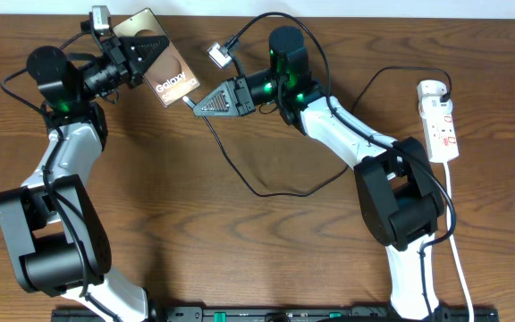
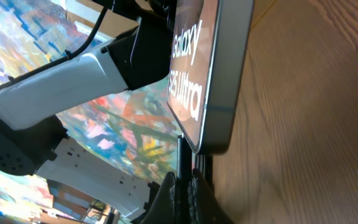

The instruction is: Plug charger to phone and switch on socket

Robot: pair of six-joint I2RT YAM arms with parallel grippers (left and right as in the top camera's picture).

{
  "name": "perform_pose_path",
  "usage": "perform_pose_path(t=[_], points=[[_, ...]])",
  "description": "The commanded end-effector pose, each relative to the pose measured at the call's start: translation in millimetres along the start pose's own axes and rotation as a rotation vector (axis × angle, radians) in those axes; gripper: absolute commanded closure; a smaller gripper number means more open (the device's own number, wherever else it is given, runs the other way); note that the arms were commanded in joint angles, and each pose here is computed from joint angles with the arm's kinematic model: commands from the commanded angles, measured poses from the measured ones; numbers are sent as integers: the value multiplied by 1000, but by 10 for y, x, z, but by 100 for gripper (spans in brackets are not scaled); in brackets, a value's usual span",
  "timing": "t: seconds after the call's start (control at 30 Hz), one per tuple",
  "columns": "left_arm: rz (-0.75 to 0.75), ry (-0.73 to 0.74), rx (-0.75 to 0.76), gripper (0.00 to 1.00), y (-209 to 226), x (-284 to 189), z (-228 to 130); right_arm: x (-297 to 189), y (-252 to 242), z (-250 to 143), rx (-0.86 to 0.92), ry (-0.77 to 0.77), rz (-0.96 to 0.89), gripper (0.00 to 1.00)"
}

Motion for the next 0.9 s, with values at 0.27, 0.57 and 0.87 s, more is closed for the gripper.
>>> perform_pose_path(t=[0.27,0.57,0.87], points=[[-28,29,46,93,-95,128,-47,-5,41,126,6,-107,-38,99],[-10,-9,26,93,-78,127,-11,-7,30,155,12,-138,-50,99],[-10,-8,26,93,-79,129,-12,-12,29,186,32,-170,-58,99]])
Point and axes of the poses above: each gripper's point midway between its finger pads, its own x axis out along the fingers, its own y axis along the line the jaws close on, z = x × y, the point moved 8 cm from there along -x, back along the fingers, and after that the axes turned 13 degrees about x, right-handed, at the moved point
